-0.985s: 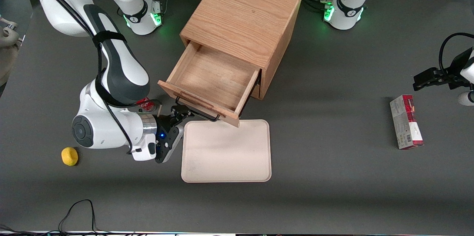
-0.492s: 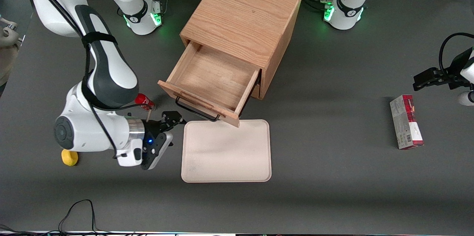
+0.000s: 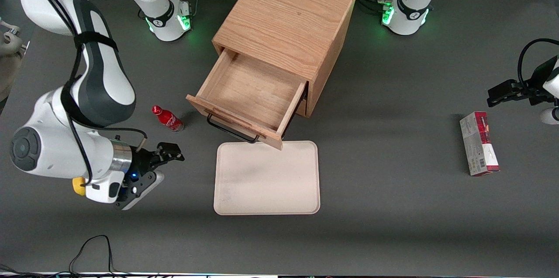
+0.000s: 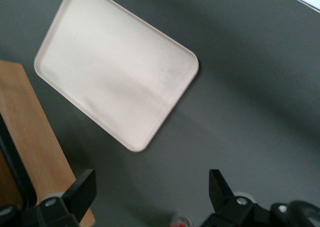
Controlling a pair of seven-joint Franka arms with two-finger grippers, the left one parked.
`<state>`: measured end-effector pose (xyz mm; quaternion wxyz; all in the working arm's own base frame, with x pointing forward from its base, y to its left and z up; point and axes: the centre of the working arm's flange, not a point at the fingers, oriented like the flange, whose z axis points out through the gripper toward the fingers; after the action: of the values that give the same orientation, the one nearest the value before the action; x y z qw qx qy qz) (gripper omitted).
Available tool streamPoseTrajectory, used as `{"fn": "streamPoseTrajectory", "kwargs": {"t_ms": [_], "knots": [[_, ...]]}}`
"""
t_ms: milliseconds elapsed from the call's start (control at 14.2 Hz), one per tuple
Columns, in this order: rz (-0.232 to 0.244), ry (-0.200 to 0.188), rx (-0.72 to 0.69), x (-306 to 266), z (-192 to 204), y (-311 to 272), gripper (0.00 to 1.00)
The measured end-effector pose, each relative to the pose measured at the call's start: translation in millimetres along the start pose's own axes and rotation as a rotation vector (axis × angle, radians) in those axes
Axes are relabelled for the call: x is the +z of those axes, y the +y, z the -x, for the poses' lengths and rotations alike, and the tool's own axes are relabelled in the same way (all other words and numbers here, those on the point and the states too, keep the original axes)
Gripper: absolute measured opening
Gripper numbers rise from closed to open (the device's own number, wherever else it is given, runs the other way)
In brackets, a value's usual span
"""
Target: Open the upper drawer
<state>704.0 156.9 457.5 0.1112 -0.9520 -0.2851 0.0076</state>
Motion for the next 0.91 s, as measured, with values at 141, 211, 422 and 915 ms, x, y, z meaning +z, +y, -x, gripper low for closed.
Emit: {"fn": "streamPoseTrajectory", "kwargs": {"t_ms": [141, 211, 422, 915], "knots": [[0.032, -0.011, 0.023, -20.3, 19.3, 2.5, 1.0], [0.045, -0.016, 0.036, -30.0, 30.6, 4.4, 1.0], [0.125, -0.057, 0.052, -54.3, 65.0, 0.4, 1.0], [0.215, -0.122, 0.254, -90.0, 128.5, -8.5, 1.0]]}}
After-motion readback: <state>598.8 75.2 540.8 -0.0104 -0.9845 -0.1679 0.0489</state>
